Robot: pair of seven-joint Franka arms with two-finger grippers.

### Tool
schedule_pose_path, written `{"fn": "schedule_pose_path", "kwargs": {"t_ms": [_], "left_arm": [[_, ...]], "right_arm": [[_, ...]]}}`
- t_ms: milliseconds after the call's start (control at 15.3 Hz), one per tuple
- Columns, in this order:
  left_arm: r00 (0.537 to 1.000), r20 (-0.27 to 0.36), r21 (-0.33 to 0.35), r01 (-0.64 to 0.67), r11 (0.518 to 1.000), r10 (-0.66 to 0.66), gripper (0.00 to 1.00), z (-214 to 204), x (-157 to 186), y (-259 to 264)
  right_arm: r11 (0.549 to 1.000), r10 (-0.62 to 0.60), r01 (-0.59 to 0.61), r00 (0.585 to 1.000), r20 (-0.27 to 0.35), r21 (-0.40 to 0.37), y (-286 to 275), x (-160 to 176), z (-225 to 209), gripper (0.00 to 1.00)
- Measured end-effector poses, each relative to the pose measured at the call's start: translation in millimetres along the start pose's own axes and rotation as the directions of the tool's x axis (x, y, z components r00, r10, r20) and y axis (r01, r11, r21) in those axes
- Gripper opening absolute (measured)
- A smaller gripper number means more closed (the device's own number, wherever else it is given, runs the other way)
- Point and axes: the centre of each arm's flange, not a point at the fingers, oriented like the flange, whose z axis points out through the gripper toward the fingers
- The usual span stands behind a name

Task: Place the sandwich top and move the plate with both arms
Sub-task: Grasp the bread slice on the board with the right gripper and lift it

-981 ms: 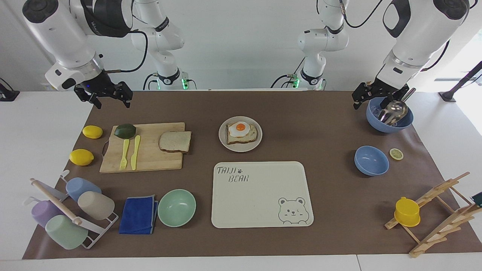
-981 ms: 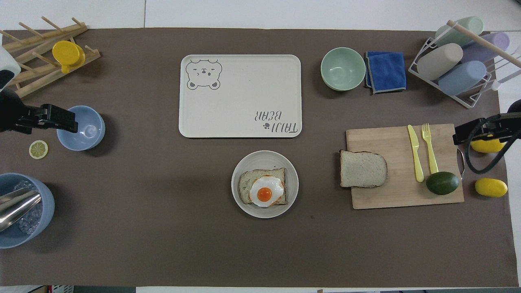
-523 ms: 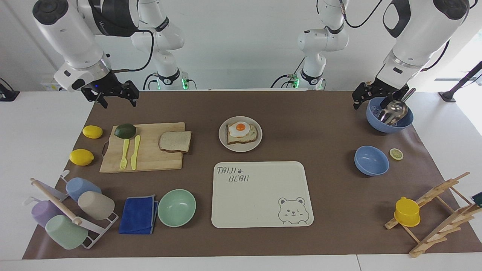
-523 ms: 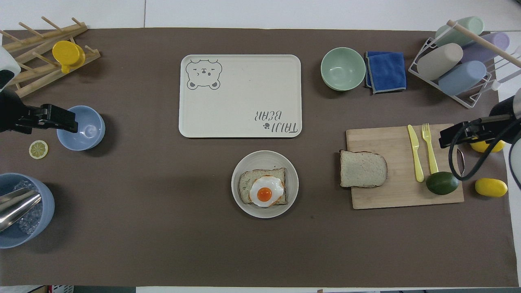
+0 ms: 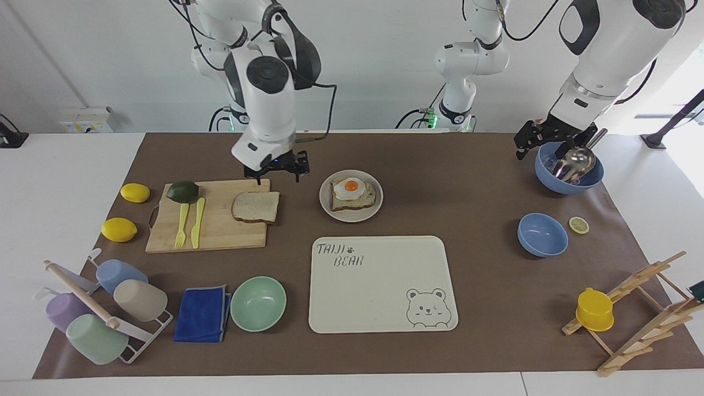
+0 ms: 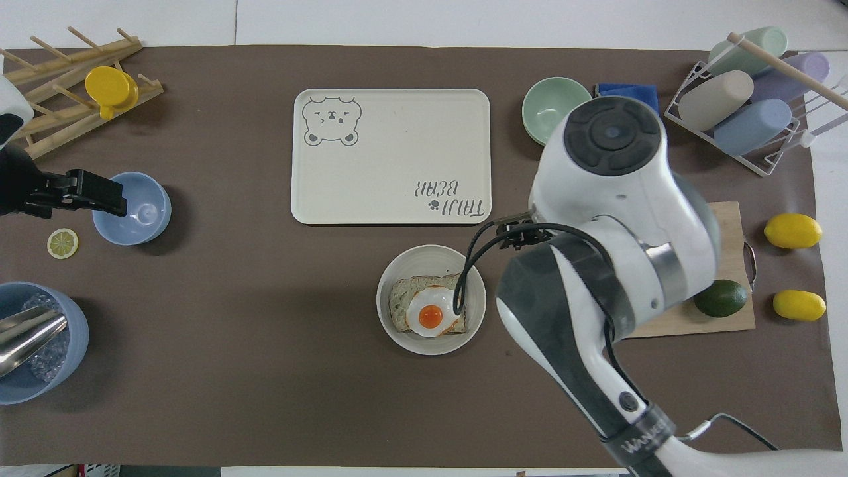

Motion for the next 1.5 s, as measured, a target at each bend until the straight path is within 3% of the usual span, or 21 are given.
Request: {"fn": "schedule_pose_path", "kwargs": {"t_ms": [131,458,981,1178,1505], "left_arm": [[1.000,0.000,0.000,0.000,1.000,0.000,1.00,0.0,0.0,0.0],[1.000,0.000,0.000,0.000,1.000,0.000,1.00,0.0,0.0,0.0],[1.000,0.000,0.000,0.000,1.000,0.000,1.00,0.0,0.0,0.0],[1.000,0.000,0.000,0.000,1.000,0.000,1.00,0.0,0.0,0.0],[1.000,0.000,0.000,0.000,1.000,0.000,1.00,0.0,0.0,0.0]], "right_arm": [[0.998,-0.002,0.002,1.000,0.003,-0.059,-20.6,1.1,41.4,1.00],[0.955,-0.033,0.046,0.998,0.049,-0.292,-19.7,0.0,123.7,1.00],[0.922,-0.029,0.062,0.996,0.089,-0.382,-1.7,-11.4,162.8,1.00],[0.922,-0.032,0.067,0.995,0.096,-0.380,0.8,-14.5,171.3,0.92],[0.922,-0.035,0.072,0.994,0.104,-0.381,1.0,-18.5,177.5,0.87]]}}
